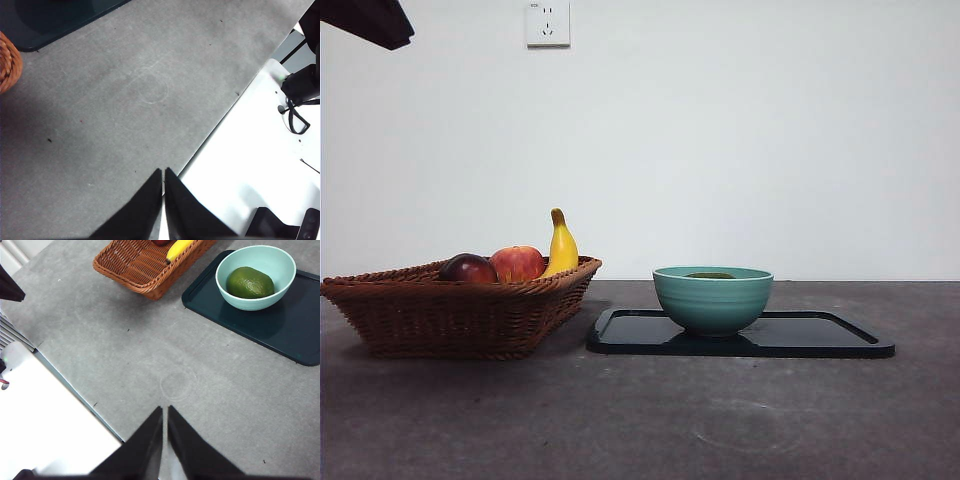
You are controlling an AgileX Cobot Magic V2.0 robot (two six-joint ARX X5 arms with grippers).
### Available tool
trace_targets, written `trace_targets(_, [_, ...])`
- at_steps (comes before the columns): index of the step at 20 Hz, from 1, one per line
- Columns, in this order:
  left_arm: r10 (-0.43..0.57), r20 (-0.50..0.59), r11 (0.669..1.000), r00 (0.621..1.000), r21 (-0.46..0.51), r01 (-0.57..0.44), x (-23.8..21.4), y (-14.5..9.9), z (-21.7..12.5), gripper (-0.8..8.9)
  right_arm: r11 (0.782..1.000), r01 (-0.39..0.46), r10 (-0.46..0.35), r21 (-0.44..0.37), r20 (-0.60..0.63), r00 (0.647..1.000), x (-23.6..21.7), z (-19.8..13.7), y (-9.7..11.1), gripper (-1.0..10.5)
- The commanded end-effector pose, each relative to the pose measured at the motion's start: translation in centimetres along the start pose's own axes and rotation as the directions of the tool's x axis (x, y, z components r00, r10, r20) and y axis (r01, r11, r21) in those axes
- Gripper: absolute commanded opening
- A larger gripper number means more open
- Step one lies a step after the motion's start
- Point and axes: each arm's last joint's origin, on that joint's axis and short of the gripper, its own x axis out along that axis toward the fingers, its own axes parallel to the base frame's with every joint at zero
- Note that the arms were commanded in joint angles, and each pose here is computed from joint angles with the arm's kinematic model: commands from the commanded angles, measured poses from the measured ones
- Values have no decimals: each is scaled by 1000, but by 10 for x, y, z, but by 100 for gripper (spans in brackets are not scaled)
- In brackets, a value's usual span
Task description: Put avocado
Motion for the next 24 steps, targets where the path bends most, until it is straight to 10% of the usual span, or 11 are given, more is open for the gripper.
trace_targets(1, [-6,5,1000,1000,26,6,-1,-2,3,7,1000,-7,7,-1,6,1000,0,2,1,7])
trace_targets(5, [4,46,999,999,36,-5,-5,-2,3,8,1000,-7,7,-1,6,1000,0,2,1,7])
trace_targets(8, [77,294,974,953,183,-135,-29,3,13,8,1000,-7,7,-1,6,1000,0,2,1,7])
trace_targets(12, [278,689,879,669,98,-466,-69,20,11,7,1000,-7,7,-1,6,1000,0,2,1,7])
trace_targets(17, [521,804,680,288,-186,-709,-65,41,-41,7,1000,-7,7,-1,6,1000,0,2,1,7])
trace_targets(20, [590,781,614,204,-270,-741,-44,54,-76,7,1000,-7,7,-1,6,1000,0,2,1,7])
trace_targets(24, [634,744,602,213,-301,-740,-13,70,-111,7,1000,-7,7,-1,6,1000,0,2,1,7])
